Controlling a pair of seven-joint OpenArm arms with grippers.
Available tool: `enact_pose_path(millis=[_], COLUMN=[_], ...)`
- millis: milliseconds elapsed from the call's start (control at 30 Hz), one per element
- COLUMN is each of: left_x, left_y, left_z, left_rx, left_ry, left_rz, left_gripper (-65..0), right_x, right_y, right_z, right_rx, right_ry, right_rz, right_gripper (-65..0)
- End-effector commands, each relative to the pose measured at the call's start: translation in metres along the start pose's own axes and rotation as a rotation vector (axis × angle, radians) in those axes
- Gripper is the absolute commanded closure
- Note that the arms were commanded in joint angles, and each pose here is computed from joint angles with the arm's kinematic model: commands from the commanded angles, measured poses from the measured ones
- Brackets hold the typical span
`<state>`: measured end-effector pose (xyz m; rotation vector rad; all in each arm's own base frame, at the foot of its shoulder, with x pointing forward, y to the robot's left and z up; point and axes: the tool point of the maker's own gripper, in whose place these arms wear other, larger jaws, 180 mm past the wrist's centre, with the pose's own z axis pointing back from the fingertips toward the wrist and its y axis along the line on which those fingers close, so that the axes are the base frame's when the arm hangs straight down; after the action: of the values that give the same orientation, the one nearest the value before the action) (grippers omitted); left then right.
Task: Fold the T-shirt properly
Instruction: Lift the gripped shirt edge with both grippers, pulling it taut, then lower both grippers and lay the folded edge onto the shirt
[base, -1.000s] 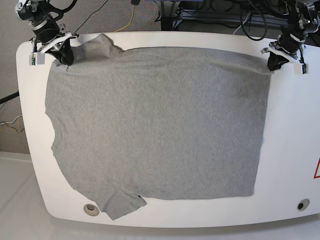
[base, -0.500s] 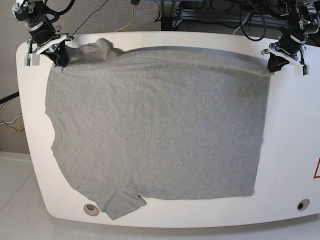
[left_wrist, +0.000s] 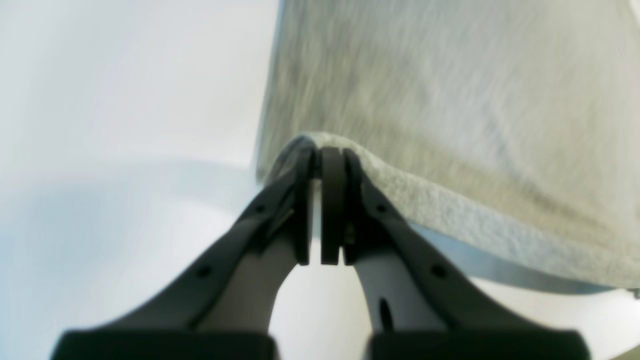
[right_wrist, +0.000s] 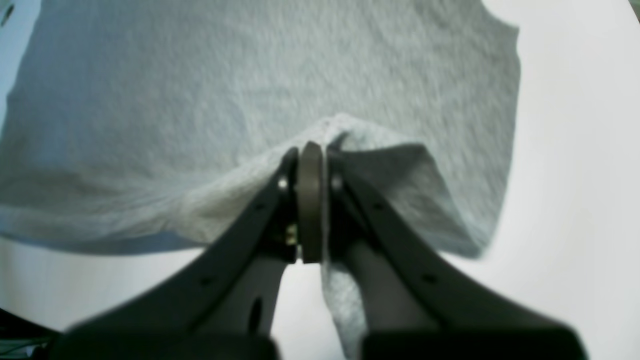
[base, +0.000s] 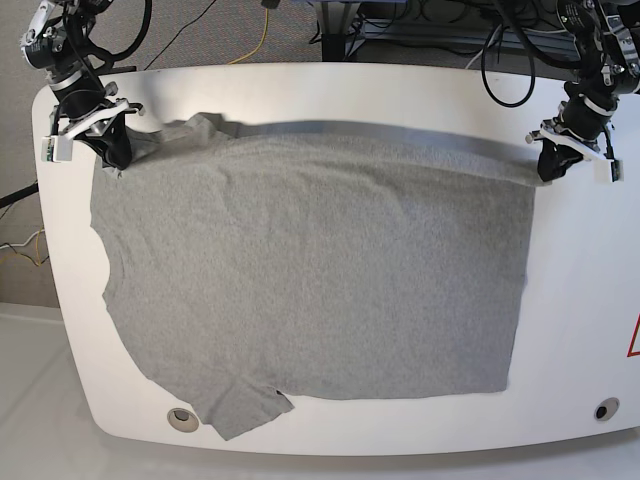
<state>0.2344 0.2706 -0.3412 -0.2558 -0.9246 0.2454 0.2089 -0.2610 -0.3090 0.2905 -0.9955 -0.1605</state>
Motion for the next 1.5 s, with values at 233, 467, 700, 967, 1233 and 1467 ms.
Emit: enact_pose_path(millis=[233, 467, 700, 967, 1233, 1467], left_x=[0.028, 0.033, 0.032, 0.035, 0.045, 0.045], left_y=[-0.003, 0.000, -0.003, -0.014, -0.005, 0.001], left_z=[-0.013, -0.024, -0.033, -0.044, -0.055, -0.060], left_rx=[-0.025, -0.026, -0.040, -0.059, -0.029, -0.017], left_ry=[-0.057, -0.061, -0.052, -0.049, -0.058, -0.061], left_rz=[0.001, 0.034, 0.044, 0.005, 0.010, 0.015], left_gripper=[0.0, 0.0, 0.0, 0.0, 0.0, 0.0], right_x=[0.033, 0.043, 0.048, 0.058, 0.075, 0.080], right_y=[0.005, 0.006, 0.010, 0.023, 0.014, 0.007], right_z=[-0.012, -0.019, -0.025, -0.042, -0.072, -0.097], right_rx=[0.007, 0.002, 0.012, 0.062, 0.092, 0.110], right_ry=[-0.086, -0.106, -0.112, -0.110, -0.122, -0.111], right_rz=[0.067, 0.085, 0.101, 0.124, 0.076, 0.026], right_gripper=[0.0, 0.0, 0.0, 0.0, 0.0, 0.0])
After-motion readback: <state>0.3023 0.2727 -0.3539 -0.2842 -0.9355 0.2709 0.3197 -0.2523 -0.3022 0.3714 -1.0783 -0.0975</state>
